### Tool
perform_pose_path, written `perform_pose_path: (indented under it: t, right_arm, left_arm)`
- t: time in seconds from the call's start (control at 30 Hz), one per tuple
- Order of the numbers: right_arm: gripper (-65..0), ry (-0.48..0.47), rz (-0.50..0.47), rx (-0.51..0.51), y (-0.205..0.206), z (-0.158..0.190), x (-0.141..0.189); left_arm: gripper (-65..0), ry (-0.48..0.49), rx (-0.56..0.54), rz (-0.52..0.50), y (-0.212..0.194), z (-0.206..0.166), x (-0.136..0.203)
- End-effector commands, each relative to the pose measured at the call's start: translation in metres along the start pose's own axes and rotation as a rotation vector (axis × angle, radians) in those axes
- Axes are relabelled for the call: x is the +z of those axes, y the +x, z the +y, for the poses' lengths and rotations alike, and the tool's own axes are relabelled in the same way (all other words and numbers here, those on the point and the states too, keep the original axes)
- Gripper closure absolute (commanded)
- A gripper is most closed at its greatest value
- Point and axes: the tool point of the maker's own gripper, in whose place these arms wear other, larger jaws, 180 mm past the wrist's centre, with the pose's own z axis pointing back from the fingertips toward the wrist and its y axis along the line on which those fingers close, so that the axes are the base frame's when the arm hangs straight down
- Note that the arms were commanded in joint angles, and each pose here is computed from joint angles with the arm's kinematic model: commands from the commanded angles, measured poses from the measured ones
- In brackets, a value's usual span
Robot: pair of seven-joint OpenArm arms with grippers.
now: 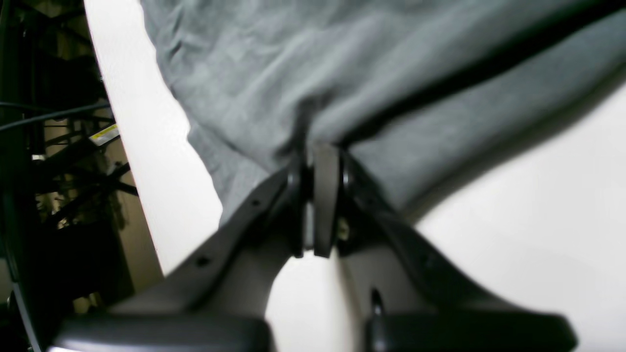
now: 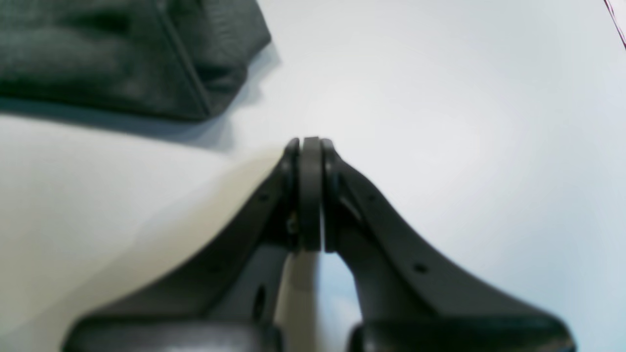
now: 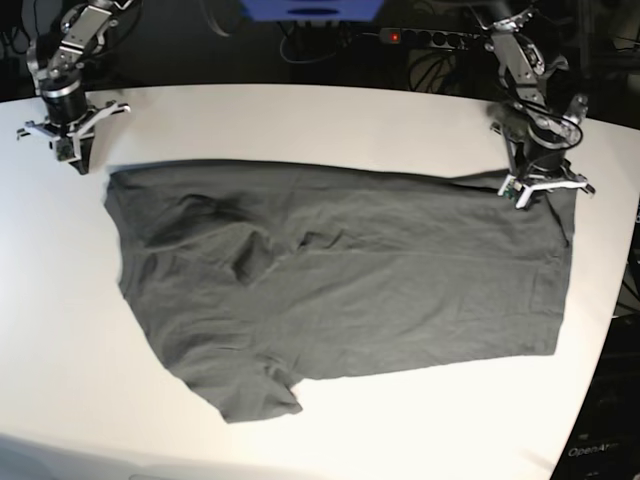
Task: Fold the T-shirt properly
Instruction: 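Hold the shoulder edge with both grippers and shift the right gripper outward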
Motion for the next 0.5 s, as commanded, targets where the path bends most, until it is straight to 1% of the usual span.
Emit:
perform_pose_path:
  t: [0.0, 0.07, 0.17, 0.23, 0.43, 0.47]
  right_arm:
    - [-0.3, 0.016, 0.065, 0.028, -0.013, 0.001, 0.004]
    - [-0.3, 0.003, 0.039, 0.05, -0.004, -0.003, 0.008]
    - [-0.3, -0.014, 0.01, 0.1, 0.01, -0.004, 0.022]
    - [-0.3, -0.029, -0.027, 0.126, 0.025, -0.005, 0.029]
    - [-0.3, -0.098, -0.144, 0.156, 0.079, -0.004, 0.038]
    - [-0.3, -0.112, -0.167, 0.175, 0.09, -0.007, 0.04]
  left_arm:
    - [-3.1, -0.012, 0.001, -0.01, 0.005, -0.002, 0.001]
    - [-3.1, -0.015, 0.003, -0.01, 0.005, -0.003, 0.0]
    - [-3.1, -0.015, 0.005, -0.012, 0.006, -0.003, -0.001]
    - [-3.1, -0.014, 0.005, -0.013, 0.006, -0.002, -0.001]
    - [-3.1, -0.015, 0.005, -0.011, 0.006, -0.003, -0.001]
    - [-3.1, -0.016, 0.005, -0.01, 0.005, -0.003, -0.001]
